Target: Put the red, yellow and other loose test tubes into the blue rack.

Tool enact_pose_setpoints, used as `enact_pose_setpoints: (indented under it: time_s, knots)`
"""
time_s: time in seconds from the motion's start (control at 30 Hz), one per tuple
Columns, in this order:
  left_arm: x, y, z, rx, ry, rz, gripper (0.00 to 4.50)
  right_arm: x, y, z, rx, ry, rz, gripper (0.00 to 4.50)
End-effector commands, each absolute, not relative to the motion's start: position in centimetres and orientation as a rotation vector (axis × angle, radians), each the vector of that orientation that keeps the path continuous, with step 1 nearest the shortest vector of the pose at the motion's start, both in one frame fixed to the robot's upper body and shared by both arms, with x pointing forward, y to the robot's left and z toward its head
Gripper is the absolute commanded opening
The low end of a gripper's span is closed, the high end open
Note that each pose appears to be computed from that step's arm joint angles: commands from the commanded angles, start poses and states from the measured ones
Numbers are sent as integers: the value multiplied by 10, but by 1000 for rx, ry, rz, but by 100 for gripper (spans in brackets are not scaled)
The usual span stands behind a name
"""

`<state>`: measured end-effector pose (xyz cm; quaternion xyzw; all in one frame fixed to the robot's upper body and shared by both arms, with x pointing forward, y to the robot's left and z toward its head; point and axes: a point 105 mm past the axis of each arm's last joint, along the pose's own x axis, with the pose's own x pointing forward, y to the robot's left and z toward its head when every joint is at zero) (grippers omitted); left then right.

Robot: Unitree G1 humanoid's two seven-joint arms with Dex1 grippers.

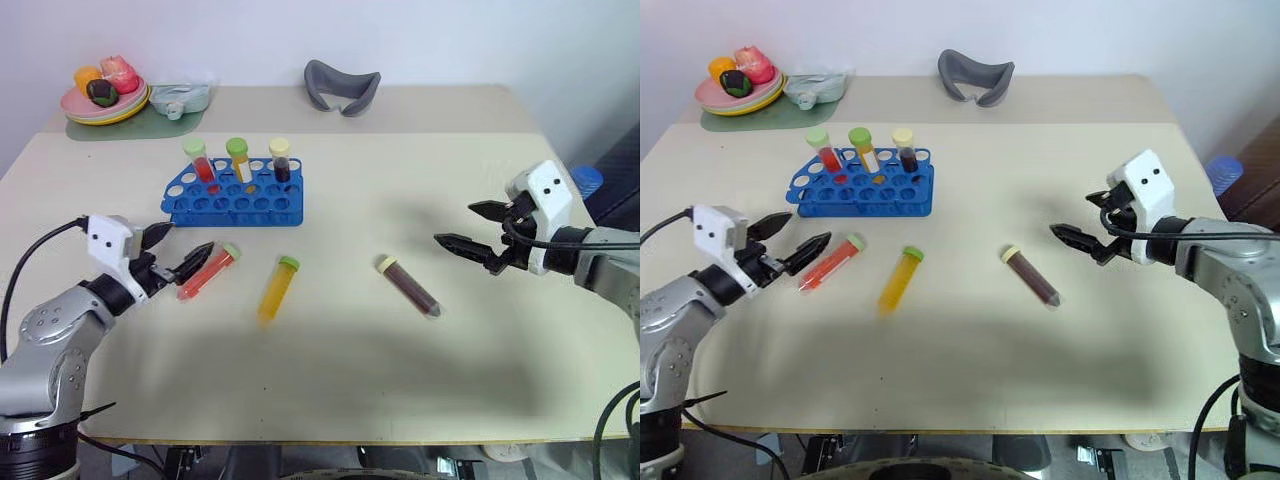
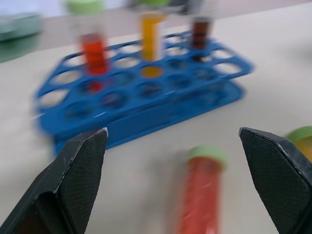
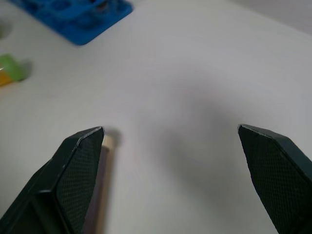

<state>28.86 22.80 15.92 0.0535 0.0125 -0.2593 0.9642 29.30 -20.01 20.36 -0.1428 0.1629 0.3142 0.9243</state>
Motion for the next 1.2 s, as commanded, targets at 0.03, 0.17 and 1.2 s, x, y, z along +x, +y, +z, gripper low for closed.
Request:
enact_pose_setpoints:
  time_s: [0.03,0.17,1.2]
  knots:
    - [279,195,169,153,3,-721,442,279,-174,204,-364,409,715,450]
    - [259,158,153,277,56,-962,442,280,-144,181,-327,581,721,450]
    - [231,112,138,233,35,-1136,442,318,-130,132,-417,1069,444,450]
